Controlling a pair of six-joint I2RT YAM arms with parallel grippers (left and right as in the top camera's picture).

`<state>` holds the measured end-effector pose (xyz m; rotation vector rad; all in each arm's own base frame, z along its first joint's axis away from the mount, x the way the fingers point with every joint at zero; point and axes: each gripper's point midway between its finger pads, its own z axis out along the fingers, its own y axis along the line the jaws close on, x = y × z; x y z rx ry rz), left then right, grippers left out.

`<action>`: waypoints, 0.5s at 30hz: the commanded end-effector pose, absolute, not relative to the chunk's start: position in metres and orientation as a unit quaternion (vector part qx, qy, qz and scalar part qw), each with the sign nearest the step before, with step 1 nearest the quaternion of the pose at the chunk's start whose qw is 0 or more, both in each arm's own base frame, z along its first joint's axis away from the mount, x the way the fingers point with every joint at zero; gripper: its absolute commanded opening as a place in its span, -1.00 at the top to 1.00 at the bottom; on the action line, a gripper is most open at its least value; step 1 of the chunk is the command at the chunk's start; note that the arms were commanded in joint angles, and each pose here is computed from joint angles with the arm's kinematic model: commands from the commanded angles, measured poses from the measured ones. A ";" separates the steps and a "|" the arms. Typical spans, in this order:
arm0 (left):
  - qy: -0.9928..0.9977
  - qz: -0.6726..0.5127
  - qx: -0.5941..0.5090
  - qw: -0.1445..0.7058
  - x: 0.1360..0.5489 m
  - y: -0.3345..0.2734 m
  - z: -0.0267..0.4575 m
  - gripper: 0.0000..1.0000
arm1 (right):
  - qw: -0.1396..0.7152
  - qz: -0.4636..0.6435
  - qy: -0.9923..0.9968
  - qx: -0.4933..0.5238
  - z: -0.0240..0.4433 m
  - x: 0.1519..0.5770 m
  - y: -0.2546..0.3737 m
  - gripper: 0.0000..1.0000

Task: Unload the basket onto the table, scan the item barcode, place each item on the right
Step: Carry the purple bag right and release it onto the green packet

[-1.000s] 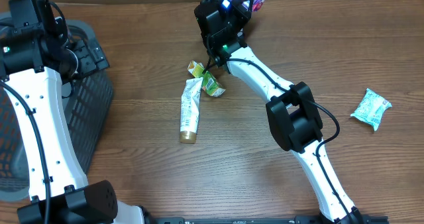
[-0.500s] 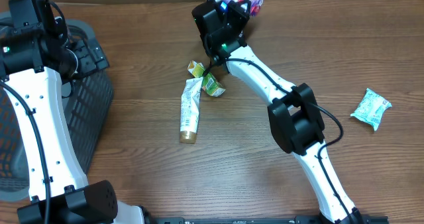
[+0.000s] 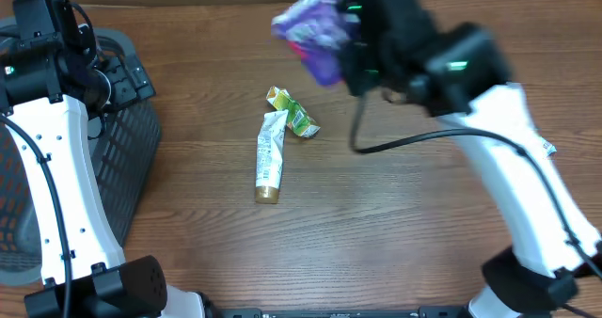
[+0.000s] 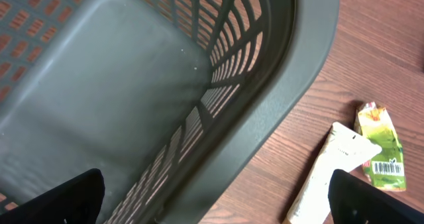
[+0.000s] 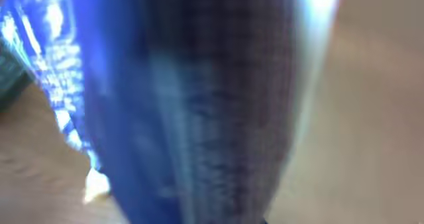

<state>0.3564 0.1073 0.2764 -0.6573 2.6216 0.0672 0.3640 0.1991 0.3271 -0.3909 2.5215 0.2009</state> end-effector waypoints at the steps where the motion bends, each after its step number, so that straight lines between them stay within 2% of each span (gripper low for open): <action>1: 0.944 0.021 -0.244 0.220 0.358 0.108 0.278 -0.99 | 0.190 0.121 0.971 0.076 0.312 0.349 0.145 0.93; 7: 0.944 0.021 -0.244 0.220 0.358 0.108 0.278 -0.99 | 0.169 -0.006 0.932 0.320 0.279 0.362 0.009 0.93; 10: 0.944 0.021 -0.244 0.220 0.358 0.108 0.278 -0.99 | 0.141 -0.030 0.905 0.399 0.239 0.365 -0.038 0.93; 15: 0.944 0.021 -0.244 0.219 0.357 0.108 0.278 -0.99 | 0.110 -0.034 0.886 0.450 0.174 0.365 -0.076 0.93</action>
